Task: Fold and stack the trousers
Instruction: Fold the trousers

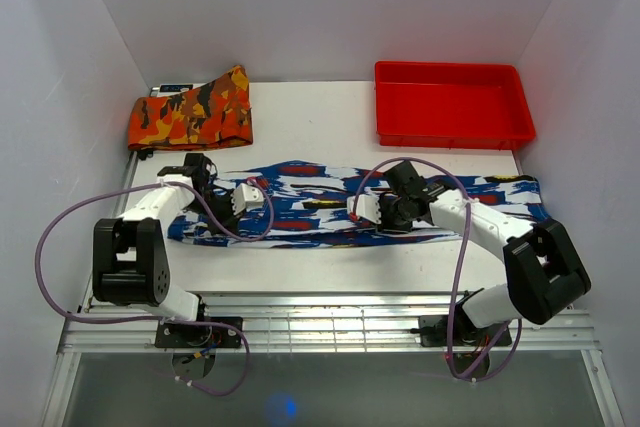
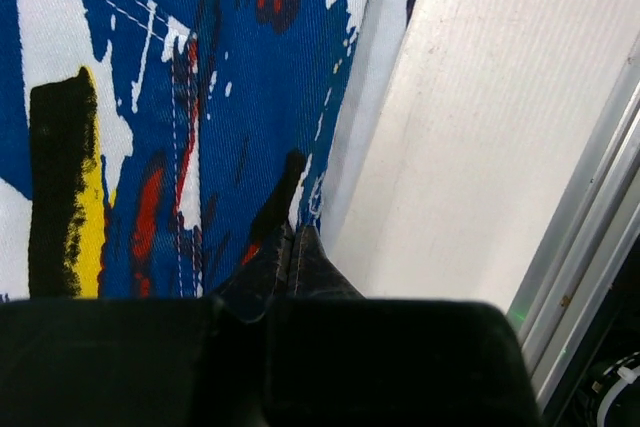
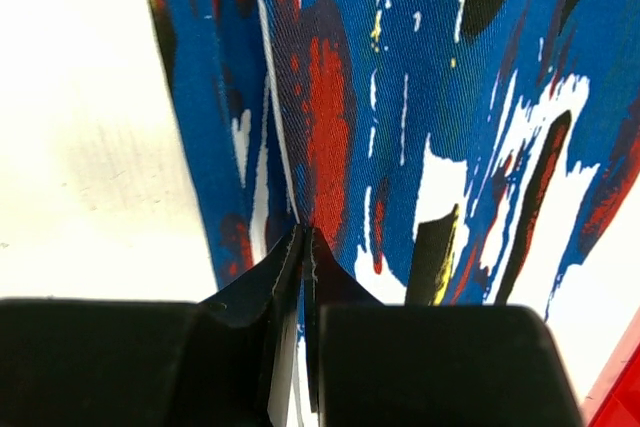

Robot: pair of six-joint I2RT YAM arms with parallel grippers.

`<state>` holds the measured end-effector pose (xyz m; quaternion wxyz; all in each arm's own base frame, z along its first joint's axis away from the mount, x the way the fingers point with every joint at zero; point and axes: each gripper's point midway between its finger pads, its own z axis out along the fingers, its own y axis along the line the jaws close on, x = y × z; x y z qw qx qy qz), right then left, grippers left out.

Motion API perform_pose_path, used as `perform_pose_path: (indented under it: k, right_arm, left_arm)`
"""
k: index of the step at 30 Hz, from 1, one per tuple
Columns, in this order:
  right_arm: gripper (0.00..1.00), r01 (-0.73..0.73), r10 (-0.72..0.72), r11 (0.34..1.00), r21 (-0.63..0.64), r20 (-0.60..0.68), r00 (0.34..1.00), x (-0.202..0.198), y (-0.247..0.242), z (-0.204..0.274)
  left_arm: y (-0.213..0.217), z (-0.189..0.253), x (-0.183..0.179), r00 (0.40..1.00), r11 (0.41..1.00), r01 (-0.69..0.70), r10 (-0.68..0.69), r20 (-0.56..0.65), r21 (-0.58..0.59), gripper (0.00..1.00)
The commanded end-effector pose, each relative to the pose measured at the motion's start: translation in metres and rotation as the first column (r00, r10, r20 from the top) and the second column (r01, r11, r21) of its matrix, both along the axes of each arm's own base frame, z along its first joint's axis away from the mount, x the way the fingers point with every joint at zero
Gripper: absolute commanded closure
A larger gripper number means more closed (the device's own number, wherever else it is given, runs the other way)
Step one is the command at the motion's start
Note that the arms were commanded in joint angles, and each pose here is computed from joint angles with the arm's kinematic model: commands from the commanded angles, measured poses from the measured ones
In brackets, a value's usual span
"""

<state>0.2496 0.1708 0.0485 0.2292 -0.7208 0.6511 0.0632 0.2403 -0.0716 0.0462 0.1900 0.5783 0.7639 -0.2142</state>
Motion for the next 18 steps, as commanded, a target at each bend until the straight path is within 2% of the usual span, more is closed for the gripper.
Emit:
perform_pose_path:
  k: [1, 10, 18]
  right_arm:
    - [0.92, -0.038, 0.038, 0.998, 0.043, -0.01, 0.999, -0.007, 0.006, 0.017]
    - [0.92, -0.052, 0.056, 0.997, 0.051, -0.065, 0.996, -0.03, -0.001, 0.018]
    - [0.92, -0.055, 0.059, 0.998, 0.03, -0.168, 0.984, -0.05, -0.006, -0.019]
  left_arm:
    - [-0.004, 0.018, -0.013, 1.0, 0.999, 0.017, -0.017, 0.003, -0.038, 1.0]
    - [0.0, 0.025, -0.033, 0.999, 0.998, 0.04, -0.041, -0.018, -0.048, 1.0]
    - [0.005, -0.013, -0.054, 0.988, 0.999, 0.035, -0.037, -0.148, -0.021, 1.0]
